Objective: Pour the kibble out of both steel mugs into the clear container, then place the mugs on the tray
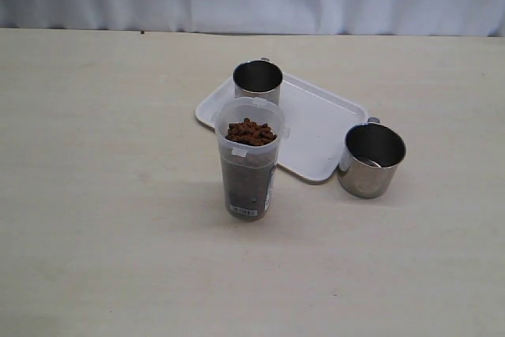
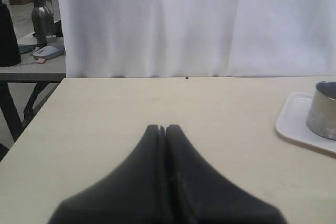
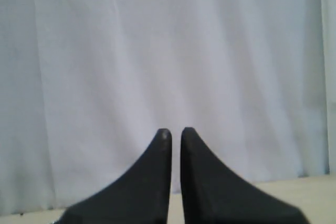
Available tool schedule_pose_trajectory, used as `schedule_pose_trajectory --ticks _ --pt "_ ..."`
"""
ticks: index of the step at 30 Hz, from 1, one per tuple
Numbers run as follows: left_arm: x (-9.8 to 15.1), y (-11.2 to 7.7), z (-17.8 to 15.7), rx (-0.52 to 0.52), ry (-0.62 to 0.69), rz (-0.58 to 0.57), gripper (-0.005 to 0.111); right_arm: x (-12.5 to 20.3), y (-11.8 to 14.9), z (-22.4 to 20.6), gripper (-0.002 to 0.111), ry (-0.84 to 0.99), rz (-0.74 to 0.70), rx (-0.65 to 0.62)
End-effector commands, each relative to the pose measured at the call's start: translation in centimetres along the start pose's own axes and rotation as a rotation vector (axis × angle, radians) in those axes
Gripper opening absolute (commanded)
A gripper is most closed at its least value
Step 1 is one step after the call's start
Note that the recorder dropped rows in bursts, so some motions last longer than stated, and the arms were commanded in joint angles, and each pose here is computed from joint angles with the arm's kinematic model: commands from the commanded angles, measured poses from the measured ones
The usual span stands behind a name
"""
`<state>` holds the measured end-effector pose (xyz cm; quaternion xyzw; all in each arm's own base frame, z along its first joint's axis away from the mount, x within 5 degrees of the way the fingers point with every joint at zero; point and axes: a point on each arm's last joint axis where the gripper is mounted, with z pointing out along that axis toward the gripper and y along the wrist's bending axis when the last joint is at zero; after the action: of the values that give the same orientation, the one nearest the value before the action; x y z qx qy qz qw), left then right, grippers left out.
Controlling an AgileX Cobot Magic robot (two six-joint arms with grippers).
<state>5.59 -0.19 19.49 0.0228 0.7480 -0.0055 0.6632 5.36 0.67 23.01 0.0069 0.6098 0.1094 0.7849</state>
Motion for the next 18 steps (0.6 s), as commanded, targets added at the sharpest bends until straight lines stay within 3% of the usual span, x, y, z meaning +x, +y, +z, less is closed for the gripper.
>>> schedule_pose_trajectory --ticks 1,3,6,9,12,14,16,18 --pt "0.0 0.0 0.0 0.007 -0.006 0.0 0.0 1.8 -0.3 1.1 0.005 0.192 0.023 0.031" --pt "0.0 0.0 0.0 0.007 -0.006 0.0 0.0 2.6 -0.4 2.0 0.007 0.275 0.037 0.044" --pt "0.0 0.0 0.0 0.007 -0.006 0.0 0.0 4.2 -0.1 3.6 0.02 0.405 0.033 0.02" --pt "0.0 0.0 0.0 0.007 -0.006 0.0 0.0 6.0 1.3 5.0 0.044 0.489 -0.08 -0.147" --pt "0.0 0.0 0.0 0.007 -0.006 0.0 0.0 8.2 3.0 5.7 0.08 0.575 -0.199 -0.347" --pt "0.0 0.0 0.0 0.007 -0.006 0.0 0.0 9.5 3.7 7.0 0.1 0.656 -0.225 -0.383" --pt "0.0 0.0 0.0 0.007 -0.006 0.0 0.0 10.9 3.9 8.5 0.11 0.742 -0.243 -0.38" --pt "0.0 0.0 0.0 0.007 -0.006 0.0 0.0 11.8 4.0 10.0 0.11 0.781 -0.247 -0.356"
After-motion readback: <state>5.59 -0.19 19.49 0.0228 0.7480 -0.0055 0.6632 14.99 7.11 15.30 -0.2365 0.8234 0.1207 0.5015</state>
